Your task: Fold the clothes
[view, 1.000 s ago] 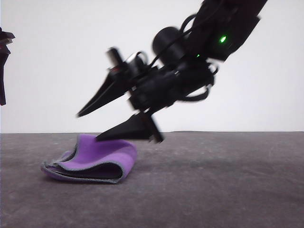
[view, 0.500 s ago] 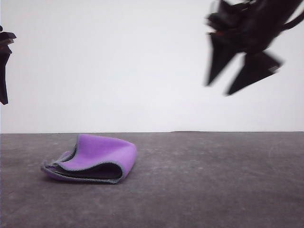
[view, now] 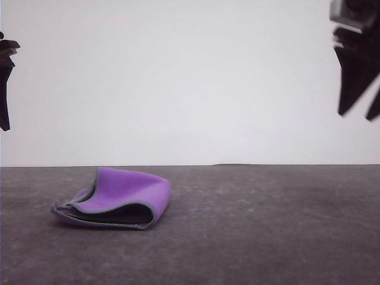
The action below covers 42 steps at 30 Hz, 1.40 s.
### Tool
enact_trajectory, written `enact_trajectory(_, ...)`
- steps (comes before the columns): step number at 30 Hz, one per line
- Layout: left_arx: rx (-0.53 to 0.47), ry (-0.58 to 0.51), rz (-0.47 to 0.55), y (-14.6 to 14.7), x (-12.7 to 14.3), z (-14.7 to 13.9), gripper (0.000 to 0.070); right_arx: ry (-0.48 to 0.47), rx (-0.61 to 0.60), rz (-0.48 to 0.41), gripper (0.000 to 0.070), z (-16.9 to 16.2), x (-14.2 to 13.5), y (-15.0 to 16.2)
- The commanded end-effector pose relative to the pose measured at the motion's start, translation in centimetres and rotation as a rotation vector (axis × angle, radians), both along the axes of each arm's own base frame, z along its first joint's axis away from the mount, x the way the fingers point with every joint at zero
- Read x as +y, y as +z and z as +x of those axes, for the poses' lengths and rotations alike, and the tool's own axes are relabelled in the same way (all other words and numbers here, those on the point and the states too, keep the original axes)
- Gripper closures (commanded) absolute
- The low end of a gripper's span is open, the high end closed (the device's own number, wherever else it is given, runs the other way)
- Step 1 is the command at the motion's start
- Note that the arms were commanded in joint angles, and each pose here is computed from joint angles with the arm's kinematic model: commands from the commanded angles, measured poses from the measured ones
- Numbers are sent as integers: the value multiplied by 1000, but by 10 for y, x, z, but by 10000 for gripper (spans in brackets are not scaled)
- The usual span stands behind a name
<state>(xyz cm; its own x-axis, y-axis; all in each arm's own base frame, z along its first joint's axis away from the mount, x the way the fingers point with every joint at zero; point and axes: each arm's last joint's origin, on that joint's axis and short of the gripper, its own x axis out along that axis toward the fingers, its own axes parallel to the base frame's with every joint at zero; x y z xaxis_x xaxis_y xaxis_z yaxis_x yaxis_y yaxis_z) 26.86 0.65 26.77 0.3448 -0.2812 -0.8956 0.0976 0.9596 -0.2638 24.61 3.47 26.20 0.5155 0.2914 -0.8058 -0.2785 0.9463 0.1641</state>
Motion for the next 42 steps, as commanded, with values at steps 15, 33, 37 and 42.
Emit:
enact_trajectory(15, 3, -15, 3, 1, 1, 1, 696, 2, 8, -7, 696, -1, -3, -18)
enact_trajectory(33, -2, 25, -11, 1, 1, 3, 692, -7, -8, 0, 697, 0, -3, -17)
enact_trajectory(37, -9, 18, -7, 2, 1, 3, 691, -7, -9, 0, 697, 0, -3, -17)
enact_trajectory(42, -109, -69, 44, 7, 1, -7, 690, -7, -11, 0, 697, 0, -3, -17)
